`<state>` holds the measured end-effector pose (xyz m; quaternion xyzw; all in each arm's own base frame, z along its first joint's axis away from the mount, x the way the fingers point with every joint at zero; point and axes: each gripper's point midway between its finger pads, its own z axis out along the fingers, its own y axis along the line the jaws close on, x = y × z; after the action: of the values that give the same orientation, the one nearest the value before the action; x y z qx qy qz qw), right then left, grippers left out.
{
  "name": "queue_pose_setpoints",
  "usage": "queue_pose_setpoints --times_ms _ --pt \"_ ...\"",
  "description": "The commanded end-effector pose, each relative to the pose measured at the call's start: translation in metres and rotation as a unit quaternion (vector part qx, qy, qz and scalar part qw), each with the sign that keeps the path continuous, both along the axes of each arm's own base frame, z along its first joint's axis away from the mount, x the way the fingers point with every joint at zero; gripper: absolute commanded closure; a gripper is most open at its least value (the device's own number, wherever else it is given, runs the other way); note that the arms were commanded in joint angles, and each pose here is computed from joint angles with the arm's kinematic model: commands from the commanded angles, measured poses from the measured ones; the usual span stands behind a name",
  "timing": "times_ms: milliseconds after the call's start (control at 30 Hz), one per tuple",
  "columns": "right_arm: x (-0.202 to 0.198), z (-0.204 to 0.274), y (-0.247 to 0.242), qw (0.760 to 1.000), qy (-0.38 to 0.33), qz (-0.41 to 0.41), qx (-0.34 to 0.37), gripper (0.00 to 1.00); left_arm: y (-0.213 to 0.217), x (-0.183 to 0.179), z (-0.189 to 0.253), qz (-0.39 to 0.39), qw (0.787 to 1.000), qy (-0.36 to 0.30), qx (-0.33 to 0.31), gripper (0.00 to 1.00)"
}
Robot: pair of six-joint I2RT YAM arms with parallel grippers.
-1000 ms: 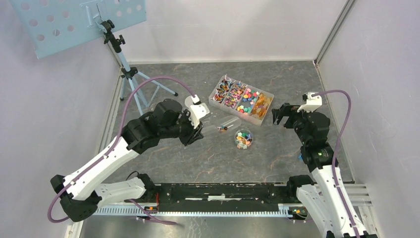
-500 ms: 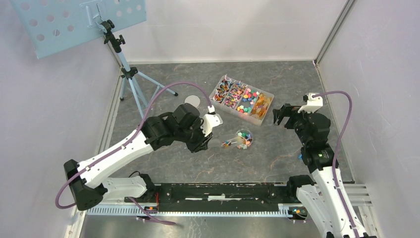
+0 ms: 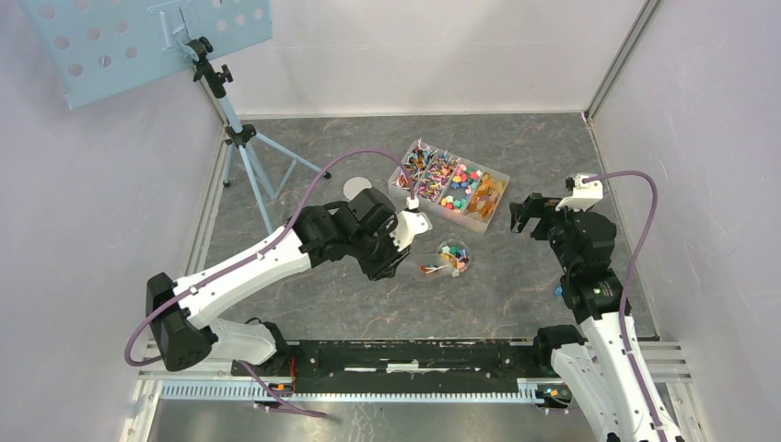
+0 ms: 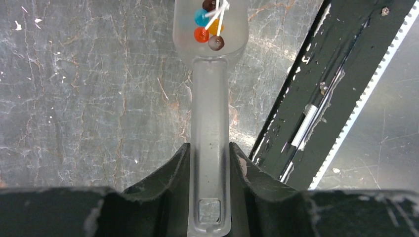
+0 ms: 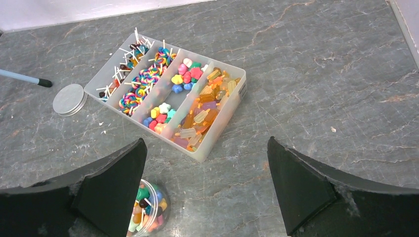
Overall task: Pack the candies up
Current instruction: Place the fake candies in the packing bottle.
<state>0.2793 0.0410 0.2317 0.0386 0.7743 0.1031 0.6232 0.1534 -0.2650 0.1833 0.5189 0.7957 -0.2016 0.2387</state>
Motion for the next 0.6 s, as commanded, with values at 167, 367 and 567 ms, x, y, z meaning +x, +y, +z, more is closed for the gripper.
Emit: queue_pose_setpoints --times_ms 167,367,567 --pt "0.0 0.026 -0.003 0.999 -0.034 -0.005 -0.001 0.02 -0.013 0.012 0.014 0.013 1.0 -0.008 0.004 0.98" --pt "-0.001 0.025 -0.003 0.999 -0.034 -0.005 0.001 0.02 -0.018 0.017 0.016 0.02 1.0 -0.009 0.019 0.98" --pt "-0.001 0.023 -0.003 0.999 -0.032 -0.005 0.001 0.02 -0.017 0.024 0.014 0.031 0.999 -0.016 0.039 0.98"
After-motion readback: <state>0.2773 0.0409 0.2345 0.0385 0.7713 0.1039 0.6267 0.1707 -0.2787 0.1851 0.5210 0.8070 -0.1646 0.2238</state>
